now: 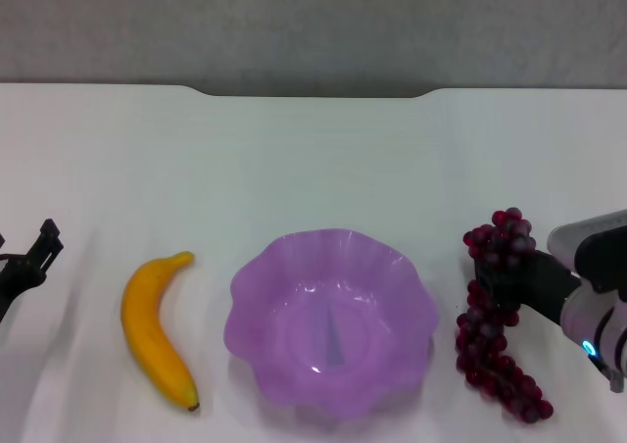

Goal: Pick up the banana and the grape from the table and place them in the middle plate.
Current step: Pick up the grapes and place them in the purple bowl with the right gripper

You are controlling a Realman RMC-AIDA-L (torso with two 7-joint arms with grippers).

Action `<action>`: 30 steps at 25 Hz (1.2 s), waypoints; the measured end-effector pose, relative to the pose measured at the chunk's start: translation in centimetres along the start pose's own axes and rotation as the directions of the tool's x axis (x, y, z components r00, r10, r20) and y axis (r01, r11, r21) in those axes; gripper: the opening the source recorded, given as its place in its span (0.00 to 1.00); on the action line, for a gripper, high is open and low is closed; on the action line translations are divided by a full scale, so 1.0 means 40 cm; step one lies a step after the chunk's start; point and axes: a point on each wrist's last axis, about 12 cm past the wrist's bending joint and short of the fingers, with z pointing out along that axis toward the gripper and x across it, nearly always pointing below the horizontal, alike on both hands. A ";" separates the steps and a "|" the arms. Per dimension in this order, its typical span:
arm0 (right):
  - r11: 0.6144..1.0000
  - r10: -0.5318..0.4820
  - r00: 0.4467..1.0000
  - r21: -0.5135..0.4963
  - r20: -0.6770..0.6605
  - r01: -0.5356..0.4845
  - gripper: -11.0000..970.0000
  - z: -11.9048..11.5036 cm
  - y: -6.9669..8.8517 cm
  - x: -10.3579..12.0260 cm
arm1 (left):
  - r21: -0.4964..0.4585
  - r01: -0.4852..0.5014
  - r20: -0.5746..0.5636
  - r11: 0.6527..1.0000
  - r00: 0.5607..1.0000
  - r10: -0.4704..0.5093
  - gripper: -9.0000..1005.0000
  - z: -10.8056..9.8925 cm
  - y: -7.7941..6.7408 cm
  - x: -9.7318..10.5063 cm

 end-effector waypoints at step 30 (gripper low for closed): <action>0.941 -0.305 0.794 0.041 0.525 0.335 0.44 -0.206 0.222 -0.170 | -0.021 0.000 -0.009 1.000 1.000 -0.001 0.79 -0.008 0.011 0.007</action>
